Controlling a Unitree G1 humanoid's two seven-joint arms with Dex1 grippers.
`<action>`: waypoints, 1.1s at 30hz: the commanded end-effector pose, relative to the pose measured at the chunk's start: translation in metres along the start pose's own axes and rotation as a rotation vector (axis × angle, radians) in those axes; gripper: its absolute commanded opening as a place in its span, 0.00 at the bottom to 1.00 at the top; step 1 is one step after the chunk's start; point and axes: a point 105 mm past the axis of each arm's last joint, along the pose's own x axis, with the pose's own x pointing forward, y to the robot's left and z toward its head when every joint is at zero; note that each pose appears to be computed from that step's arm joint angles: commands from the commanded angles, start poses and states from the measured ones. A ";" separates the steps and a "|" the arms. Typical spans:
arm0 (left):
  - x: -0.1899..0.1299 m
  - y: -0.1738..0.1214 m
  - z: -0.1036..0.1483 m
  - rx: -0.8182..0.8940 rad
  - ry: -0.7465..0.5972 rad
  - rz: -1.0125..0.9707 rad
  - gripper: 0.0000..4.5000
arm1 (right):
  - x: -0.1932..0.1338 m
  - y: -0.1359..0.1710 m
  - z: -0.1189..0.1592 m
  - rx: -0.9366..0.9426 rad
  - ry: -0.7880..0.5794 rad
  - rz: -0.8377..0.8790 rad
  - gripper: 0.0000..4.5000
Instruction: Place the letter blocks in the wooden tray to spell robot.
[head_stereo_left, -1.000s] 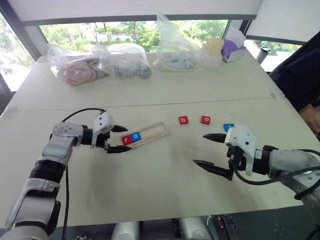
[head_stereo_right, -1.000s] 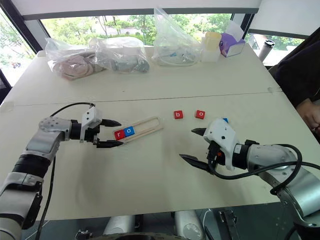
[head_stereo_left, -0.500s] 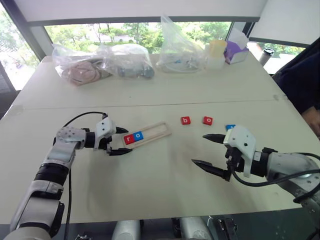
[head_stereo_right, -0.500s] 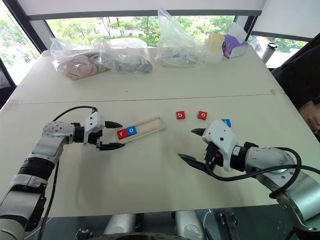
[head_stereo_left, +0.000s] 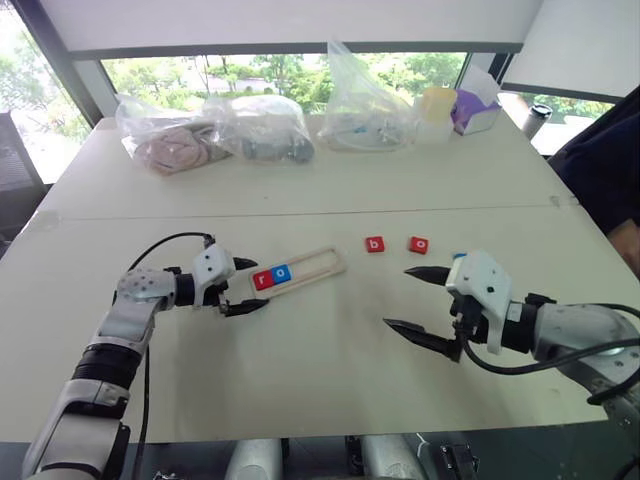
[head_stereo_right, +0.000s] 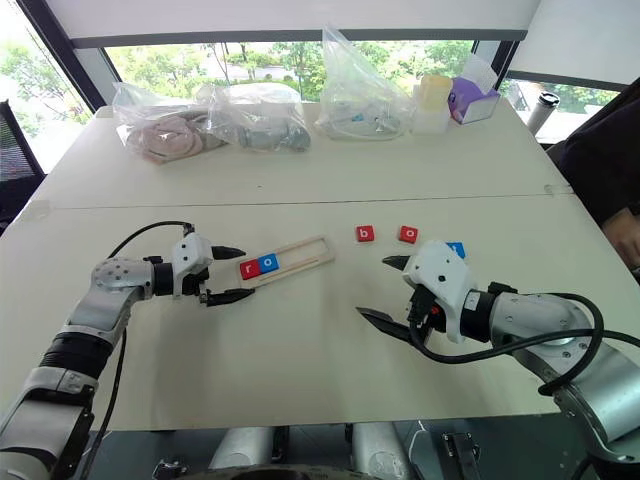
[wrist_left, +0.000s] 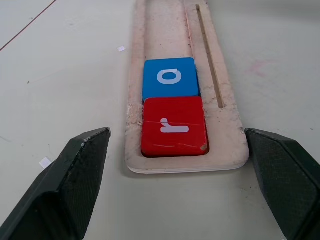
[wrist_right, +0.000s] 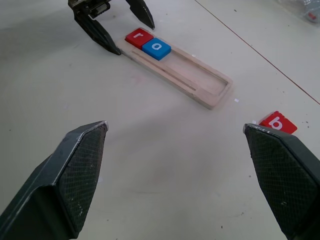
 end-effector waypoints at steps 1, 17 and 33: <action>0.007 -0.021 -0.028 -0.069 0.100 -0.085 0.72 | -0.001 -0.002 0.008 -0.044 -0.016 -0.006 1.00; 0.035 -0.071 0.011 0.058 -0.005 -0.370 0.69 | -0.003 -0.008 0.011 -0.056 -0.012 -0.029 1.00; 0.058 -0.086 0.012 0.135 0.004 -0.424 0.69 | -0.008 -0.006 0.013 -0.049 -0.001 -0.049 1.00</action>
